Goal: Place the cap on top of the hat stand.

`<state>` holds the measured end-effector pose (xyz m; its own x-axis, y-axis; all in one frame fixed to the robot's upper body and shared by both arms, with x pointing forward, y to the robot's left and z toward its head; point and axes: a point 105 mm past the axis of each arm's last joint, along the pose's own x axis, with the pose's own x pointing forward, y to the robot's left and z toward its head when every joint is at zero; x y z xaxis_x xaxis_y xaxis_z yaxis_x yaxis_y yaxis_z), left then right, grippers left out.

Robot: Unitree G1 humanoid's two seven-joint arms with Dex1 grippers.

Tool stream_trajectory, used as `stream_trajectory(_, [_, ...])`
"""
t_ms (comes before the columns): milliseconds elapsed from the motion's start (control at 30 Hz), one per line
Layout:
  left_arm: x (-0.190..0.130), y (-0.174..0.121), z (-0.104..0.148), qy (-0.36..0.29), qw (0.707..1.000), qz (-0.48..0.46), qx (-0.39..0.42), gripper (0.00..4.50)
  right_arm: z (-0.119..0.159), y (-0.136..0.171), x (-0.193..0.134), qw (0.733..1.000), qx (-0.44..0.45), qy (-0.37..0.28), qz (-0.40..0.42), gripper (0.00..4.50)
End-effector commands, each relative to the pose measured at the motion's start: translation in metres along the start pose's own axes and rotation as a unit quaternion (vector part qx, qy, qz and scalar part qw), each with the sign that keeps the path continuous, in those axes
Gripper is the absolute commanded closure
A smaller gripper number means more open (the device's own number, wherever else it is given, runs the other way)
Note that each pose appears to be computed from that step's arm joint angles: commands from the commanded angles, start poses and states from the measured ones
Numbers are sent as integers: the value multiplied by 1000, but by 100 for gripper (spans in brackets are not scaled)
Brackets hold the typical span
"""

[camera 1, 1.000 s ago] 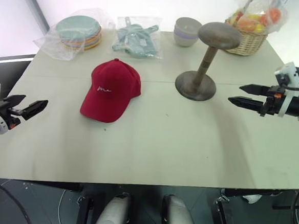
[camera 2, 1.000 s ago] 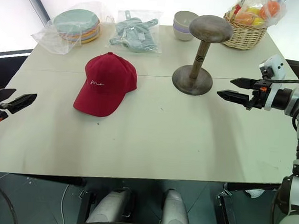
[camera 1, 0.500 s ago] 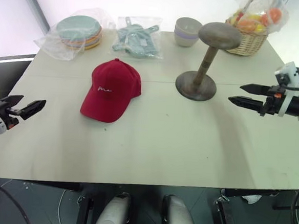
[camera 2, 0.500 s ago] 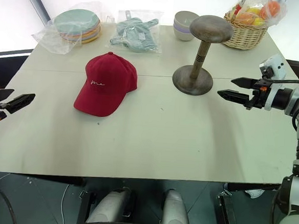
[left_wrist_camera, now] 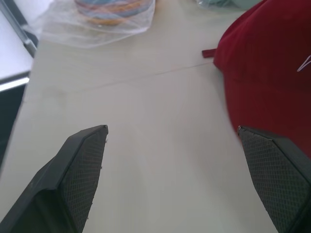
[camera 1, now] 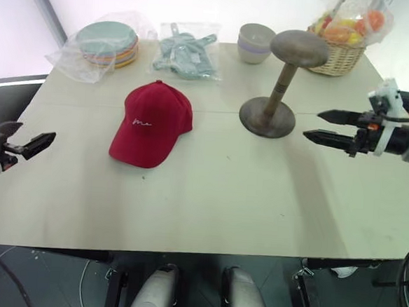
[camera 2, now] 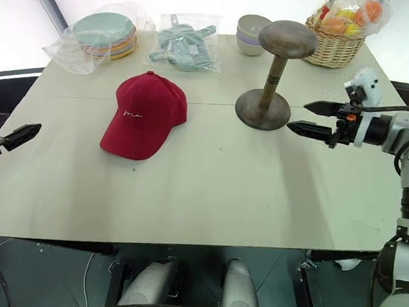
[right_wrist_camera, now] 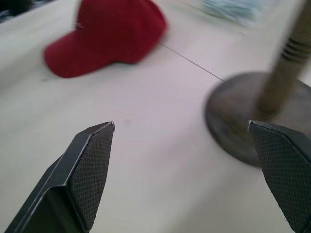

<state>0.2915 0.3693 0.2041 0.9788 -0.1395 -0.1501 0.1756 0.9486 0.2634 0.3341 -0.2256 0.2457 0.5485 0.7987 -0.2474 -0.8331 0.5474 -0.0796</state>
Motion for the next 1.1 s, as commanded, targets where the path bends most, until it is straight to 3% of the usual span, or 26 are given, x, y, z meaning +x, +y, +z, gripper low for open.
stream_trajectory(33, [2, 2, 23, -25, 993, -21, 115, 3, 25, 22, 7, 998, -28, -21, 49, 0])
stream_trajectory(133, [11, -18, 29, -48, 954, -78, 286, 3, 25, 22, 13, 998, -31, -13, 57, 0])
stream_trajectory(233, [17, -40, 15, -63, 871, -131, 470, 3, 23, 15, 18, 998, -30, -8, 53, 0])
stream_trajectory(300, [21, -49, 7, -91, 828, -149, 533, 3, 24, 21, 24, 997, -28, -11, 70, 0])
stream_trajectory(500, [36, -86, -7, -179, 783, -186, 566, 3, 22, 42, 33, 994, -31, -1, 108, 0])
stream_trajectory(700, [50, -117, 1, -270, 767, -183, 553, 3, 17, 40, 31, 996, -27, 7, 86, 0])
stream_trajectory(900, [65, -132, -13, -262, 756, -202, 564, 3, 19, 35, 24, 998, -29, 6, 62, 0])
stream_trajectory(1100, [53, -118, -12, -253, 736, -216, 590, 3, 15, 31, 15, 999, -29, 9, 39, 0])
